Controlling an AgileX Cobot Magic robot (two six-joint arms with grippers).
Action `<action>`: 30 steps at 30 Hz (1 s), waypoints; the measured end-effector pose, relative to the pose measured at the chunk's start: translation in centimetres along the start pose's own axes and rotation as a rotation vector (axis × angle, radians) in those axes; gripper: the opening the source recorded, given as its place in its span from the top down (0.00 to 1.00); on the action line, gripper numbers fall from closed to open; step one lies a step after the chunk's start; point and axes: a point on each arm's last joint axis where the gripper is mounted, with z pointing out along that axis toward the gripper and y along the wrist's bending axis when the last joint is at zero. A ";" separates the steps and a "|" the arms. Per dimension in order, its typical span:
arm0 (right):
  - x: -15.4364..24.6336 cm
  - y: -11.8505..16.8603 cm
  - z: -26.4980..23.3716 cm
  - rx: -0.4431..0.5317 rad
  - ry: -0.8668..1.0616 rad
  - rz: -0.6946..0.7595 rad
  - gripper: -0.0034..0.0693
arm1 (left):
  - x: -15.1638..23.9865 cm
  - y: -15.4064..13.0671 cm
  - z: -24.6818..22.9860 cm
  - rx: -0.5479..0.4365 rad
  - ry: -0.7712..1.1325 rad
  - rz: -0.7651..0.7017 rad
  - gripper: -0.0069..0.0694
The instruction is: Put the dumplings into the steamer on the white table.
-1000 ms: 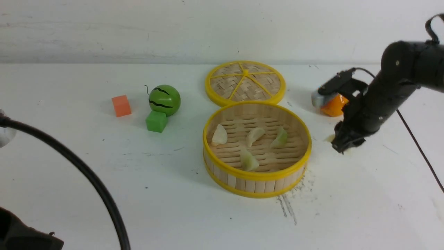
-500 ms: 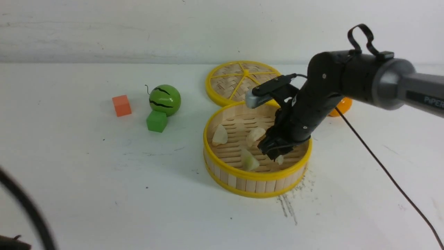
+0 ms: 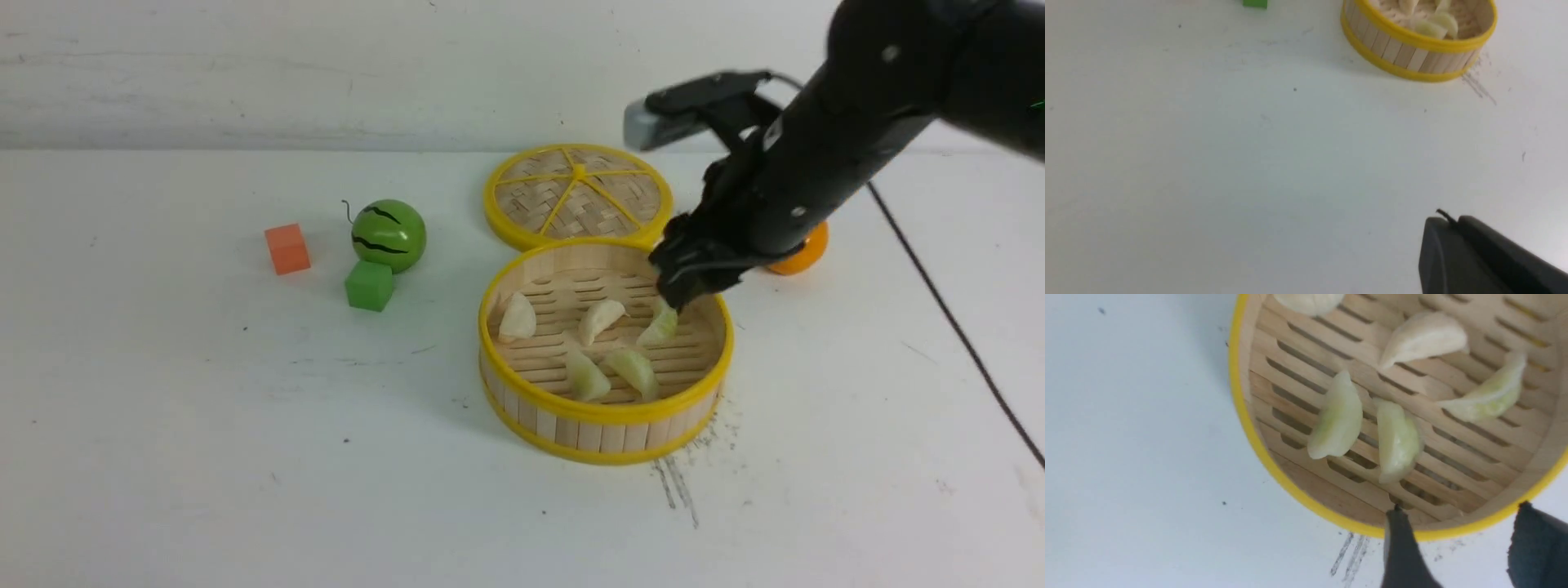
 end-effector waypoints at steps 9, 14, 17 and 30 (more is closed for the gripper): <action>5.8 3.1 -11.1 -0.030 -0.361 -0.010 0.95 | 1.7 0.3 1.5 0.028 -0.095 0.003 0.87; 11.3 4.6 -15.2 -0.033 -0.583 -0.048 0.98 | 1.8 0.3 1.7 0.027 -0.089 0.003 0.87; 14.8 5.2 -16.9 -0.025 -0.702 -0.057 0.98 | 1.8 0.3 1.7 0.028 -0.091 0.003 0.86; 22.7 6.4 -20.8 0.015 -0.986 -0.085 0.97 | 1.8 0.3 1.7 0.027 -0.092 0.004 0.85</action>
